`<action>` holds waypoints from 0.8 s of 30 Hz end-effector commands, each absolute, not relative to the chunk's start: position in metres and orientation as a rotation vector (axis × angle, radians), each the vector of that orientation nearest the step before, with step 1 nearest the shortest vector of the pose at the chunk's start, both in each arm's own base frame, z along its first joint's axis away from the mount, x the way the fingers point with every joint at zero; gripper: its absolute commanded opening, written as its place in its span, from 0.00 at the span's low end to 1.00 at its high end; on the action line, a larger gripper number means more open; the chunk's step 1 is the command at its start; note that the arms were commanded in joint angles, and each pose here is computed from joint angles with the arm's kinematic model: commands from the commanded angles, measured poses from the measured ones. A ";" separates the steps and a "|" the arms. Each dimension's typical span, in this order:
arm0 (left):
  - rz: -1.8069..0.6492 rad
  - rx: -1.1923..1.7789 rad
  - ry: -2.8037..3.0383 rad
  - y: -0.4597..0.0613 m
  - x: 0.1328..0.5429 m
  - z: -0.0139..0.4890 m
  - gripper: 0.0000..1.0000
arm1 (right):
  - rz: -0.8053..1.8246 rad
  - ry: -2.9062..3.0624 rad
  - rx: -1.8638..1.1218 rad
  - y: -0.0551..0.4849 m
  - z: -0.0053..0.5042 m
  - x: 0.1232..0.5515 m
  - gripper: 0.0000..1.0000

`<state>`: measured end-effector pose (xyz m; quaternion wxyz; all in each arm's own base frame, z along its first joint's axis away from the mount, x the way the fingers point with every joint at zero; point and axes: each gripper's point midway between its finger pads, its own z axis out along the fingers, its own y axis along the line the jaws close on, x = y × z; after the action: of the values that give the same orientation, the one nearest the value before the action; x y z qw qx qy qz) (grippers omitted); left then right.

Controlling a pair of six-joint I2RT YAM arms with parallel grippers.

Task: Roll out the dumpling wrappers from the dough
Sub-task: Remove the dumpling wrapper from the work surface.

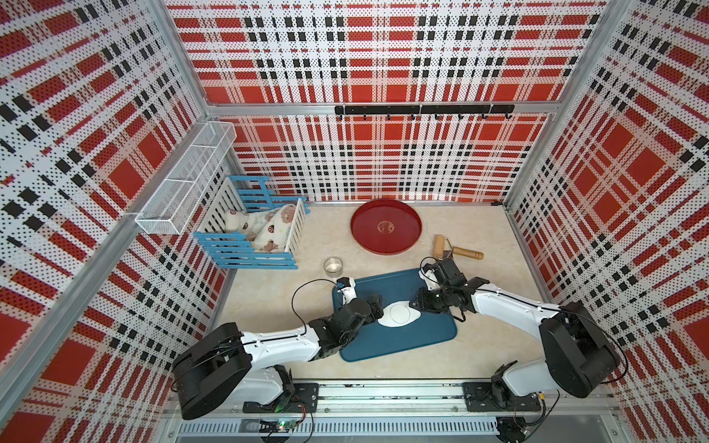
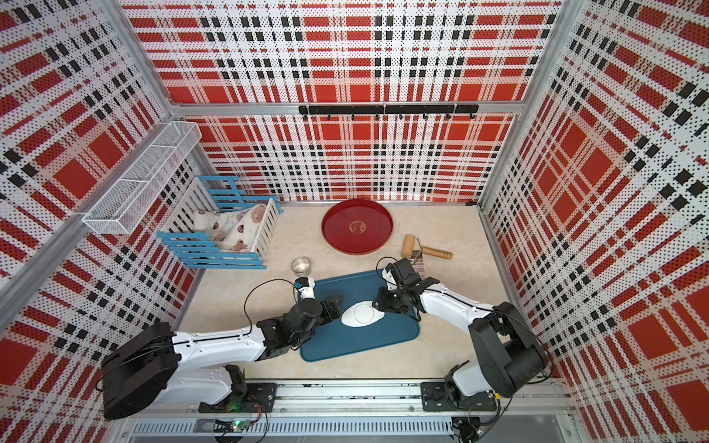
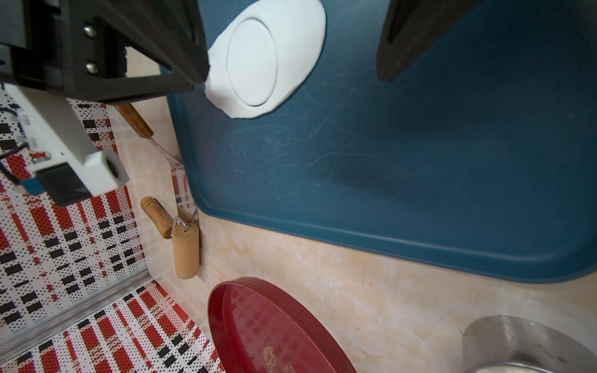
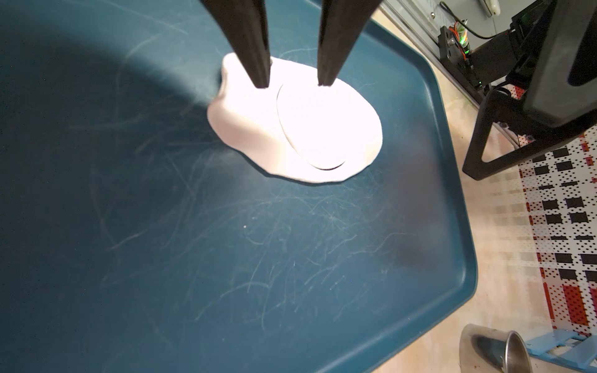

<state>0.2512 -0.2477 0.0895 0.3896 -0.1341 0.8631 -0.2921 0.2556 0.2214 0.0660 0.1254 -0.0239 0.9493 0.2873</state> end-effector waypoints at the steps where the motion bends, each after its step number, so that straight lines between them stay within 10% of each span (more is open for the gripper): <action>1: -0.747 -0.348 2.173 -0.248 0.253 0.092 0.86 | 0.709 2.766 -0.065 0.209 0.069 0.259 0.34; 24: -0.739 -0.366 2.166 -0.244 0.252 0.092 0.86 | 0.796 2.883 -0.040 0.218 0.032 0.243 0.43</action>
<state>0.2529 -0.2451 0.0903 0.3949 -0.1414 0.8606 -0.2888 0.2488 0.2118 0.0355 0.0877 -0.0122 0.9644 0.2493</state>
